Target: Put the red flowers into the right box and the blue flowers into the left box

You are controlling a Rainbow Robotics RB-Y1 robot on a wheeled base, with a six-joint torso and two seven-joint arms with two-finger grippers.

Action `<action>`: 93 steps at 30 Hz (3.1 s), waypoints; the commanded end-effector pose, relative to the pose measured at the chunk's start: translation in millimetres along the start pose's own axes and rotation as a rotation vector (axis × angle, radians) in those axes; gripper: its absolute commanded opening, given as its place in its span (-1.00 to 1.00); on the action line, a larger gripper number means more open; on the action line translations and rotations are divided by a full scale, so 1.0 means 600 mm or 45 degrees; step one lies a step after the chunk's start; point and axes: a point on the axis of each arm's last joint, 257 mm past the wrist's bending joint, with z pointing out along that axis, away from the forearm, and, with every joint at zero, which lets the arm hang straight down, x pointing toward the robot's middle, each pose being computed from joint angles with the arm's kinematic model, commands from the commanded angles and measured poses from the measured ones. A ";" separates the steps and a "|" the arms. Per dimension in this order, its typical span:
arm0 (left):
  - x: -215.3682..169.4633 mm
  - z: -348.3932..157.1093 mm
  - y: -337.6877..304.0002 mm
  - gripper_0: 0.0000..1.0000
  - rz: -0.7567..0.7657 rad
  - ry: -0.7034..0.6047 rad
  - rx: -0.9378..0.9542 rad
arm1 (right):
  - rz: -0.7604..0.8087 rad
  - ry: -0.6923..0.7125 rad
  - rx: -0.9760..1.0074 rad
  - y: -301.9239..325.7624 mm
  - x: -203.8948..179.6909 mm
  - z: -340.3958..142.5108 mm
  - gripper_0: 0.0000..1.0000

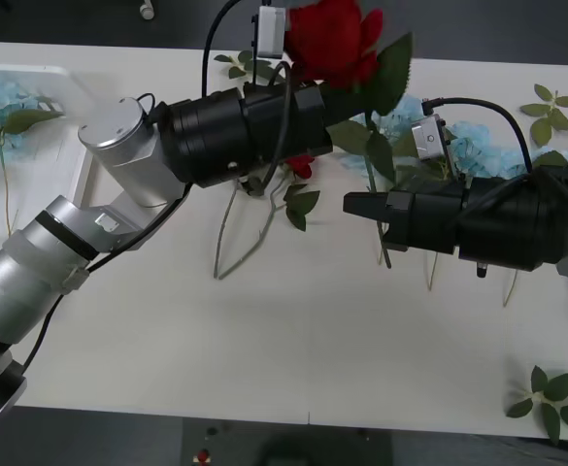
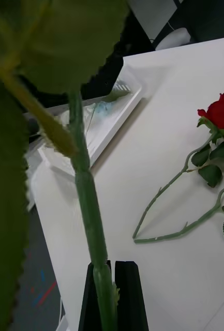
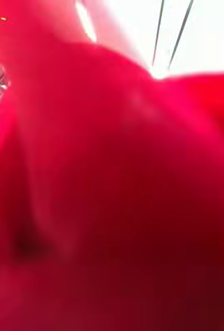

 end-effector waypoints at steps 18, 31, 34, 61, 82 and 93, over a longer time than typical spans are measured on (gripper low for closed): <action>-0.023 0.008 -0.028 1.00 0.039 -0.037 0.051 | 0.070 0.164 0.147 -0.040 -0.091 -0.157 -1.00; -0.024 -0.194 0.109 1.00 0.250 0.290 -0.294 | 0.117 0.496 0.600 -0.211 -0.070 -0.442 -1.00; -0.010 -0.244 0.138 1.00 0.190 0.380 -0.398 | 0.167 0.549 0.719 -0.261 -0.062 -0.524 -1.00; 0.077 -0.423 0.372 1.00 -0.386 0.537 -1.289 | 0.512 0.732 1.333 -0.470 0.123 -0.867 -1.00; 0.100 -0.398 0.445 1.00 -0.409 0.667 -1.699 | 0.490 0.671 1.523 -0.557 0.193 -0.869 -1.00; 0.150 -0.340 0.449 1.00 -0.361 0.703 -1.689 | 0.461 0.631 1.578 -0.585 0.205 -0.861 0.40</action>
